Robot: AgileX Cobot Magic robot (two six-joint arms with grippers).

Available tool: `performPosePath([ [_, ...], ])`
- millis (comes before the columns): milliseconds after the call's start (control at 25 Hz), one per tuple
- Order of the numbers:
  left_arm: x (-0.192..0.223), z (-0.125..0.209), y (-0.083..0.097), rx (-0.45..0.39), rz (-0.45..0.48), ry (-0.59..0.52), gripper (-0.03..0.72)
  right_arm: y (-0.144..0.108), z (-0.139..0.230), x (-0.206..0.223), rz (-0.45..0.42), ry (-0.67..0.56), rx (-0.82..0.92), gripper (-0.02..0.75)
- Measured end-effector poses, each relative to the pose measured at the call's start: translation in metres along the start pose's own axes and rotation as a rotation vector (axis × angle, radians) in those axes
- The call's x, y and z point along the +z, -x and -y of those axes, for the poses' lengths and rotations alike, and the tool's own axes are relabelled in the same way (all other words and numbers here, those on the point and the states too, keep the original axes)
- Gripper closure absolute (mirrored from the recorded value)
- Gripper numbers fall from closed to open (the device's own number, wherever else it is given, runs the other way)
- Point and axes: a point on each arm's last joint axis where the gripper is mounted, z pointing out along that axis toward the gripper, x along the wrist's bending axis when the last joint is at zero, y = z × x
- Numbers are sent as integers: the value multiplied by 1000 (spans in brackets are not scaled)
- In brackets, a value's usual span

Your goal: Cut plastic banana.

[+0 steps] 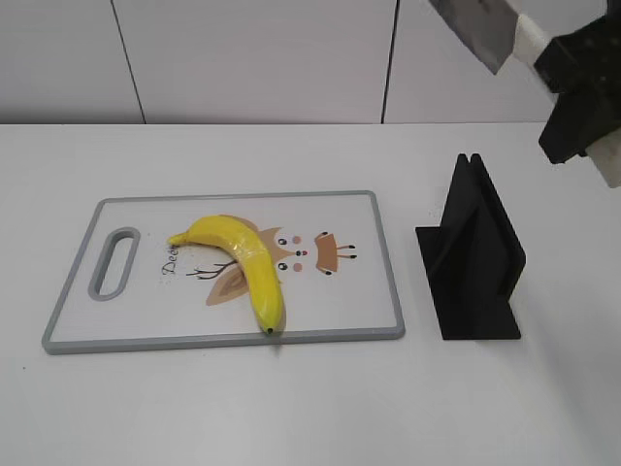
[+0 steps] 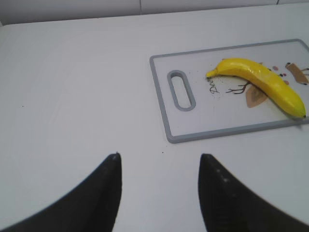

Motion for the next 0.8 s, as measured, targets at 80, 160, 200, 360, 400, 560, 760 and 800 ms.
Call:
performPosePath([
  [80, 7, -11, -1, 22, 15, -52, 209, 1, -3, 4, 6, -12, -63, 570],
  [160, 15, -25, -2, 49, 37, -88, 209, 1, -9, 11, 7, -28, -110, 570],
  [200, 20, -34, -2, 67, 47, -100, 209, 1, -12, 15, 7, -38, -139, 570],
  [360, 42, -68, -4, 96, 90, -126, 201, 2, -27, 30, 4, -66, -240, 570],
  [400, 48, -78, -5, 109, 97, -129, 188, 2, -30, 34, 3, -73, -266, 570],
  [560, 71, -118, -9, 206, 129, -142, 132, 2, -45, 43, -3, -76, -401, 570],
  [760, 102, -171, -14, 359, 189, -172, 116, 1, -66, 51, -8, -59, -543, 570],
  [800, 111, -180, -14, 379, 207, -187, 117, 1, -70, 53, -12, -56, -566, 570],
])
